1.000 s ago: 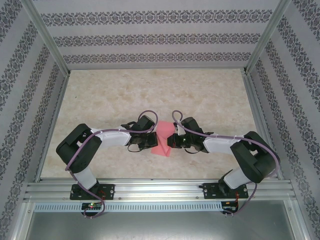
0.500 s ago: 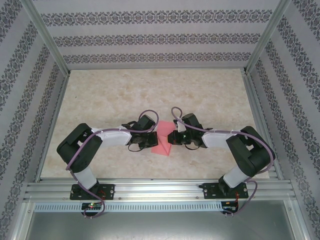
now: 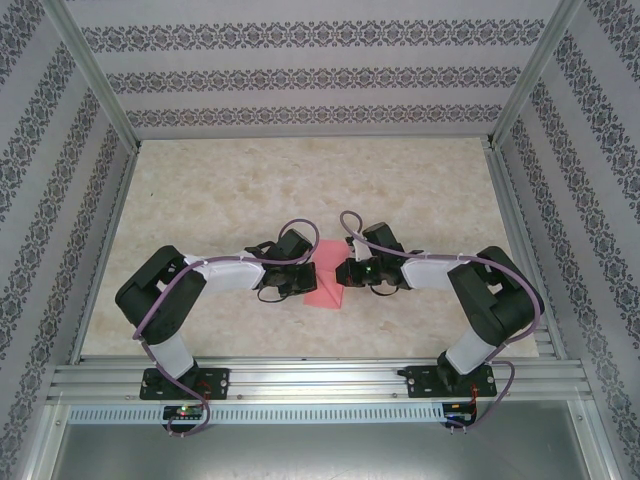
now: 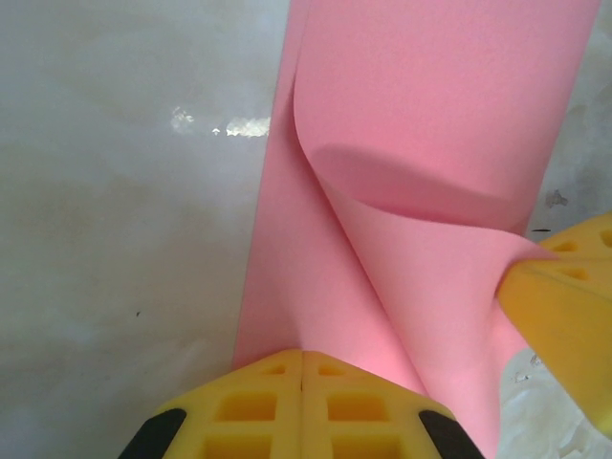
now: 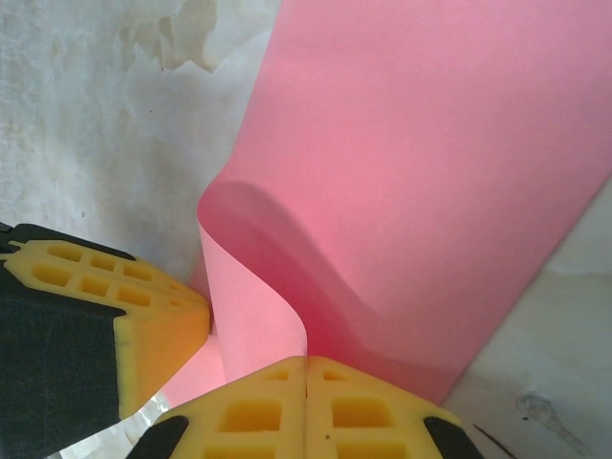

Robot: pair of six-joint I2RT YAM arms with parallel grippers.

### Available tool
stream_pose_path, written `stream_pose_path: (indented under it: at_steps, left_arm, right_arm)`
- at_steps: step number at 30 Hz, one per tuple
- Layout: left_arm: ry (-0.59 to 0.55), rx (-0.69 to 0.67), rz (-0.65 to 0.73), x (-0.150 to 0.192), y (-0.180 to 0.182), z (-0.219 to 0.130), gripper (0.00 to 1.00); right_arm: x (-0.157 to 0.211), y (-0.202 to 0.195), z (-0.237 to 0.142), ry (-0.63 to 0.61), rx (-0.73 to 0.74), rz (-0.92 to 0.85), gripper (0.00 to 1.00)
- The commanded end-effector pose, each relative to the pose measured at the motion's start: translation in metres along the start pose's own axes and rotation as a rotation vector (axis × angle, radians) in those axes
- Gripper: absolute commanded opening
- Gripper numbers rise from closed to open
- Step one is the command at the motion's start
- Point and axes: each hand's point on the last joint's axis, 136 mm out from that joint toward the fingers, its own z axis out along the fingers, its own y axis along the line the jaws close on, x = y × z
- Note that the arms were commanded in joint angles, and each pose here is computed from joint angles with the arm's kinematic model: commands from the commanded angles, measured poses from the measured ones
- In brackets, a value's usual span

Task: Fold a paper plane with a square sheet of paper (pick it up from the middle)
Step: Fold the triangle a second time at the center of the table.

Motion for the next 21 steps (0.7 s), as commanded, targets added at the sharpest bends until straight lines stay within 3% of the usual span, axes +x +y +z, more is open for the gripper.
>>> stream_pose_path:
  at_steps: [1,21]
  left_arm:
    - [0.026,-0.071,0.022,0.009,0.012,0.005,0.04]
    - [0.022,-0.069,0.03,0.008,0.009,0.005,0.04]
  right_arm:
    - [-0.008,-0.001,0.001,-0.001,0.003,-0.034,0.04]
    - [-0.004,-0.012,0.01,0.025,0.034,-0.027,0.05]
